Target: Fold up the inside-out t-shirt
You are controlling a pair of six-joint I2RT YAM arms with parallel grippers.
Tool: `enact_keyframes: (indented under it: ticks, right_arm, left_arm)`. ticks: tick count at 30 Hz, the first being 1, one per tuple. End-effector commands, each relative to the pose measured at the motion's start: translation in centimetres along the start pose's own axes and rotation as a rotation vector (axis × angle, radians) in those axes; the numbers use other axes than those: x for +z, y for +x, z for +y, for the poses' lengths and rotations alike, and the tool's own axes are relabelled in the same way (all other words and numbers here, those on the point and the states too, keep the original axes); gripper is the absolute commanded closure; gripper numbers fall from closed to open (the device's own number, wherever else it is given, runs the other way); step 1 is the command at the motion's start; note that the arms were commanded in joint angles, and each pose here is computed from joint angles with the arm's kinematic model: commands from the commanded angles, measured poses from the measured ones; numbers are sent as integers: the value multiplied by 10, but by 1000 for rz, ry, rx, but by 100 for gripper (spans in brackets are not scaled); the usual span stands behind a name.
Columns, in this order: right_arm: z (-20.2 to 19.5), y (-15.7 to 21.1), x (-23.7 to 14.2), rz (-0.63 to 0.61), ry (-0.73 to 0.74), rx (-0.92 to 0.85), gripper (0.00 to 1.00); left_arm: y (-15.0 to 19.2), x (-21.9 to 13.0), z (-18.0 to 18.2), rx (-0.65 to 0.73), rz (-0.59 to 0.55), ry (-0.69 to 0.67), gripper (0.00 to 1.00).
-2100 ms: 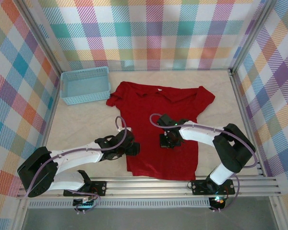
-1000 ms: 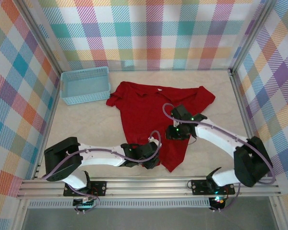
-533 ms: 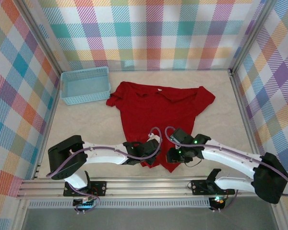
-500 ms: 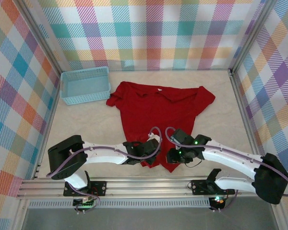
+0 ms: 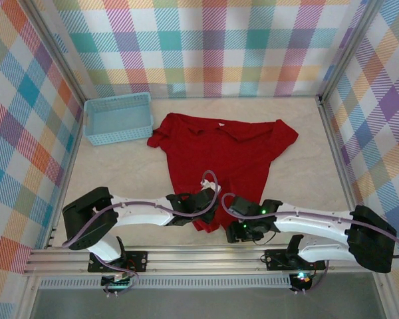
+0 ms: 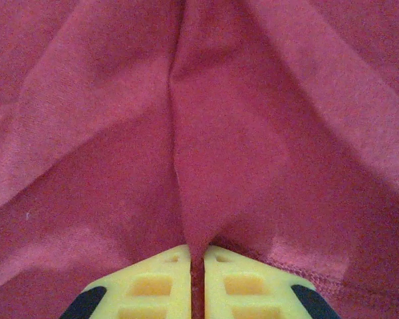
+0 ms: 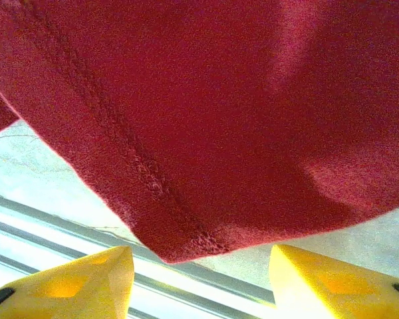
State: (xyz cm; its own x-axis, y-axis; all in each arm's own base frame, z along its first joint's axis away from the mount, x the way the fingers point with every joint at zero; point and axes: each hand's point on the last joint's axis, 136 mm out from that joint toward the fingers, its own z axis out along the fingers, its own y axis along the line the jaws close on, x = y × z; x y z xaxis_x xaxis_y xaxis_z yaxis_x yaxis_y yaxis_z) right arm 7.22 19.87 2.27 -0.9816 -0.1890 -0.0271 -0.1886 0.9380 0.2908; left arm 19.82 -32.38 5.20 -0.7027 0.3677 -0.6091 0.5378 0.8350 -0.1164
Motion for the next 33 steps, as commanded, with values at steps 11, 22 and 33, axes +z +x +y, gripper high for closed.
enact_keyframes:
  ticks: [11, 22, 33]
  right_arm:
    - [-20, -20, -10, -100, 189, 6, 56]
    - [-31, -30, -30, -170, 255, -8, 74]
    - [-26, -34, -35, -206, 226, -16, 97]
  left_arm:
    - [-2, -7, 10, -43, -22, -5, 89]
    - [-1, -7, 11, -40, -17, -6, 88]
    - [2, -13, 10, 2, -4, 10, 70]
